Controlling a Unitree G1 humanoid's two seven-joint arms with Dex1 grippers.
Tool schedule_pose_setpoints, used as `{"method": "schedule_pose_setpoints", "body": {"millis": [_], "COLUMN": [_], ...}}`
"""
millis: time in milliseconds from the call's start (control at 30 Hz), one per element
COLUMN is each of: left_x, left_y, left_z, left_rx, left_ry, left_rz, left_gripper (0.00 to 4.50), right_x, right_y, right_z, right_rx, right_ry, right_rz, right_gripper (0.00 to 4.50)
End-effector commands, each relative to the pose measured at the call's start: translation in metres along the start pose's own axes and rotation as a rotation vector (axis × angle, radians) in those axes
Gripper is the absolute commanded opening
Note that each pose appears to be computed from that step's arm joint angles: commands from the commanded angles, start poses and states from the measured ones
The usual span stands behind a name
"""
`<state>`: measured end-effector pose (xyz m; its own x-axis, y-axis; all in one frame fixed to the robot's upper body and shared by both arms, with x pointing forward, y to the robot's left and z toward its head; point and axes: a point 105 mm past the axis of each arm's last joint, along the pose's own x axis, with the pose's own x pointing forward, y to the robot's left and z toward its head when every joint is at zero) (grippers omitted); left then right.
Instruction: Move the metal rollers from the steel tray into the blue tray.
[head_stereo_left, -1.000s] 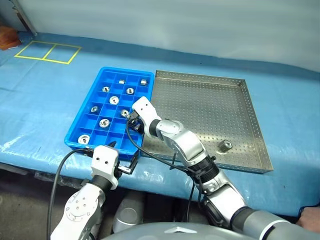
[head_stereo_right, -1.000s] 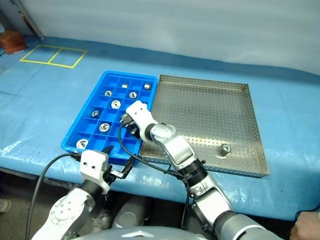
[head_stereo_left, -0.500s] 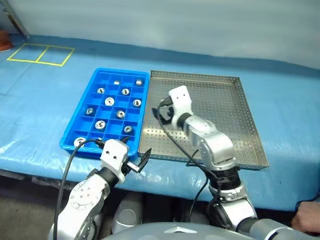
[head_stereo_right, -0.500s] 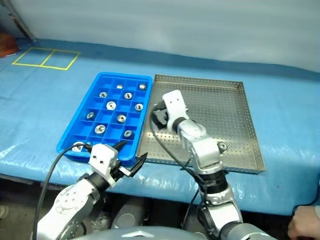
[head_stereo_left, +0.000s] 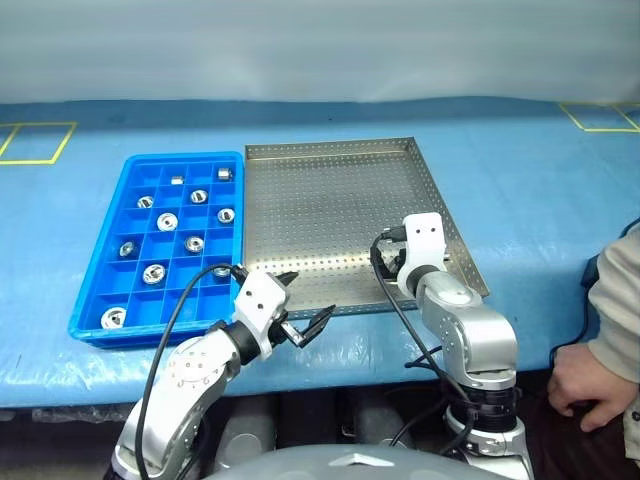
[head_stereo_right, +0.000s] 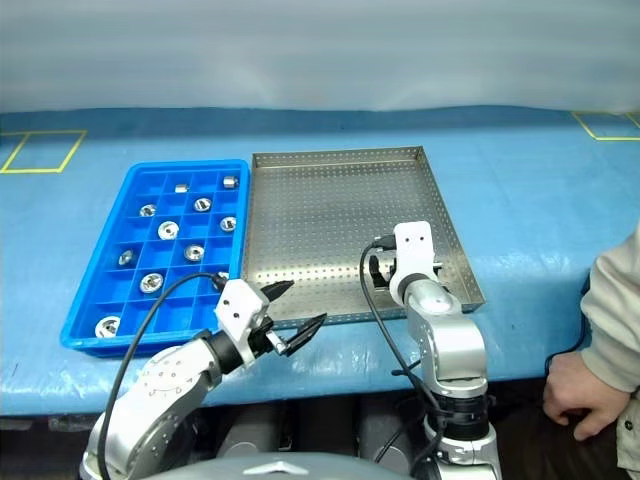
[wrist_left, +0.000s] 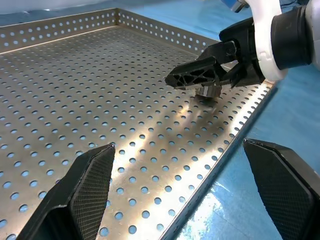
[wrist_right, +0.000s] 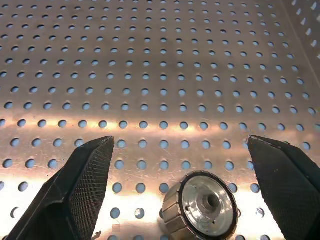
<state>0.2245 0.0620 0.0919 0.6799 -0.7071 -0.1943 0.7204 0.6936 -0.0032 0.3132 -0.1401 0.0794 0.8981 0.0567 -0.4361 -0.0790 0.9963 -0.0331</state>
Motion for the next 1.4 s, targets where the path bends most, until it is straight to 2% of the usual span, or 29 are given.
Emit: {"method": "schedule_pose_setpoints", "body": {"millis": [33, 267, 367, 467, 600, 800, 967, 1100, 1233, 1400], "left_x": [0.002, 0.002, 0.001, 0.000, -0.005, -0.019, -0.034, -0.060, -0.086, -0.106], "left_y": [-0.003, -0.001, 0.001, 0.003, 0.012, 0.040, 0.055, 0.067, 0.072, 0.064], "left_z": [0.005, 0.006, 0.006, 0.007, 0.009, 0.023, 0.034, 0.036, 0.030, 0.020], "left_rx": [0.002, 0.003, 0.002, -0.003, -0.005, -0.027, -0.027, -0.033, -0.047, -0.061], "left_ry": [-0.019, -0.027, -0.029, -0.035, -0.053, -0.145, -0.204, -0.237, -0.222, -0.171], "left_rz": [-0.029, -0.001, 0.017, 0.040, 0.145, 0.378, 0.521, 0.703, 0.830, 0.893], "left_gripper": [4.50, 4.50, 4.50, 4.50, 4.50, 4.50, 4.50, 4.50, 4.50, 4.50], "right_x": [-0.003, 0.000, 0.001, -0.001, -0.007, -0.015, -0.014, -0.014, -0.013, -0.016], "right_y": [-0.009, -0.011, -0.007, 0.002, 0.023, 0.075, 0.105, 0.143, 0.172, 0.203], "right_z": [0.002, -0.011, -0.010, -0.001, 0.019, 0.049, 0.071, 0.087, 0.091, 0.081], "right_rx": [0.002, -0.001, 0.002, -0.001, -0.117, -0.213, -0.256, -0.279, -0.288, -0.298], "right_ry": [-0.023, 0.021, 0.025, 0.002, -0.050, -0.144, -0.210, -0.268, -0.297, -0.298], "right_rz": [-0.038, -0.043, -0.022, 0.024, 0.110, 0.340, 0.454, 0.585, 0.680, 0.797], "right_gripper": [4.47, 4.47, 3.94, 2.93, 1.67, 1.66, 1.66, 1.66, 1.66, 1.66]}}
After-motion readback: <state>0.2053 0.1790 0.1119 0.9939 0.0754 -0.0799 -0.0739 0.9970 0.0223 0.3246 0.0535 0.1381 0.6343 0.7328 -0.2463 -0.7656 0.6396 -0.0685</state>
